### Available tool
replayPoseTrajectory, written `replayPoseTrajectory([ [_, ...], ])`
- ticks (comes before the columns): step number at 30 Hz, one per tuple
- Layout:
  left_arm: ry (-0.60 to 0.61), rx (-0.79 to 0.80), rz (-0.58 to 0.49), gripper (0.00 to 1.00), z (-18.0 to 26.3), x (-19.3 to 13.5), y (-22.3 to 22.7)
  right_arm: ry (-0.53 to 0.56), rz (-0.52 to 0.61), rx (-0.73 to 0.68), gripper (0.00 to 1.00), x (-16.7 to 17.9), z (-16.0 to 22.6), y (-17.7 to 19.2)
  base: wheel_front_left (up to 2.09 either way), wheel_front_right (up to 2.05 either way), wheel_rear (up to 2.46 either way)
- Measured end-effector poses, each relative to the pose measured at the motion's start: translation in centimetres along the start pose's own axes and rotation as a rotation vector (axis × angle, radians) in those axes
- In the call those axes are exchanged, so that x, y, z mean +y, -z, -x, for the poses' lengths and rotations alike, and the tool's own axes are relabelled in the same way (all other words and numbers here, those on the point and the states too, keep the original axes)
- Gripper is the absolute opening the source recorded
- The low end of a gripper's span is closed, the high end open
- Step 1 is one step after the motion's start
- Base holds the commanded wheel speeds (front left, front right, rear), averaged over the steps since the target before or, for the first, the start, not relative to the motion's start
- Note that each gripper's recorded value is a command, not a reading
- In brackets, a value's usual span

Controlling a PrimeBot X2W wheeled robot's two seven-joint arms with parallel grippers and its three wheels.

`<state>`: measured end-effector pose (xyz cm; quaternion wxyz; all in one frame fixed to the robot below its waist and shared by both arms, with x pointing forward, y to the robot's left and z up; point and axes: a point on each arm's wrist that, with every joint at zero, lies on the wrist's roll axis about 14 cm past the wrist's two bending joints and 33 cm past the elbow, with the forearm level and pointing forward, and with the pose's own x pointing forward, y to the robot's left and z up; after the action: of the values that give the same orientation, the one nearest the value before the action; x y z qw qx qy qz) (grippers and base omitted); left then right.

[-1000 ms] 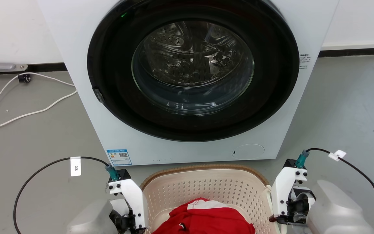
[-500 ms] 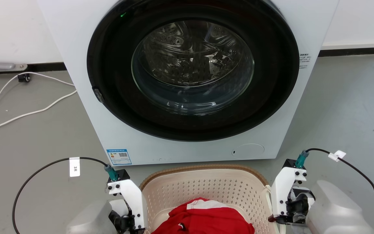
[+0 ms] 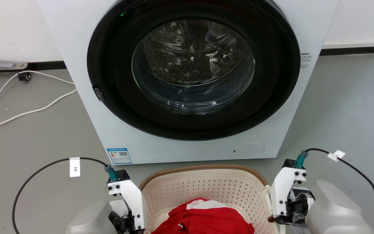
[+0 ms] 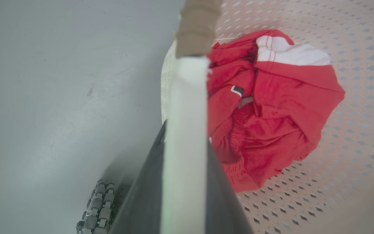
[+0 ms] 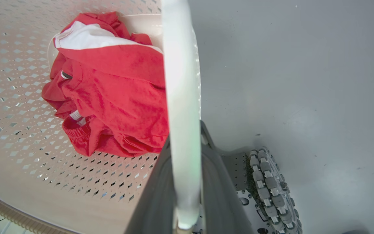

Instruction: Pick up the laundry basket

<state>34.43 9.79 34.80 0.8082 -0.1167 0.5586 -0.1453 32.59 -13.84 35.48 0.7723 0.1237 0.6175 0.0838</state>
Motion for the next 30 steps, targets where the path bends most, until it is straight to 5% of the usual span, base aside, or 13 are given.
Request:
replayPoseTrajectory([
  [30,0.004,-0.002,-0.003,0.00,-0.13,-0.13,0.16,0.000,-0.004,-0.003,0.00,-0.08,0.03,0.03,0.00,0.00,0.00],
])
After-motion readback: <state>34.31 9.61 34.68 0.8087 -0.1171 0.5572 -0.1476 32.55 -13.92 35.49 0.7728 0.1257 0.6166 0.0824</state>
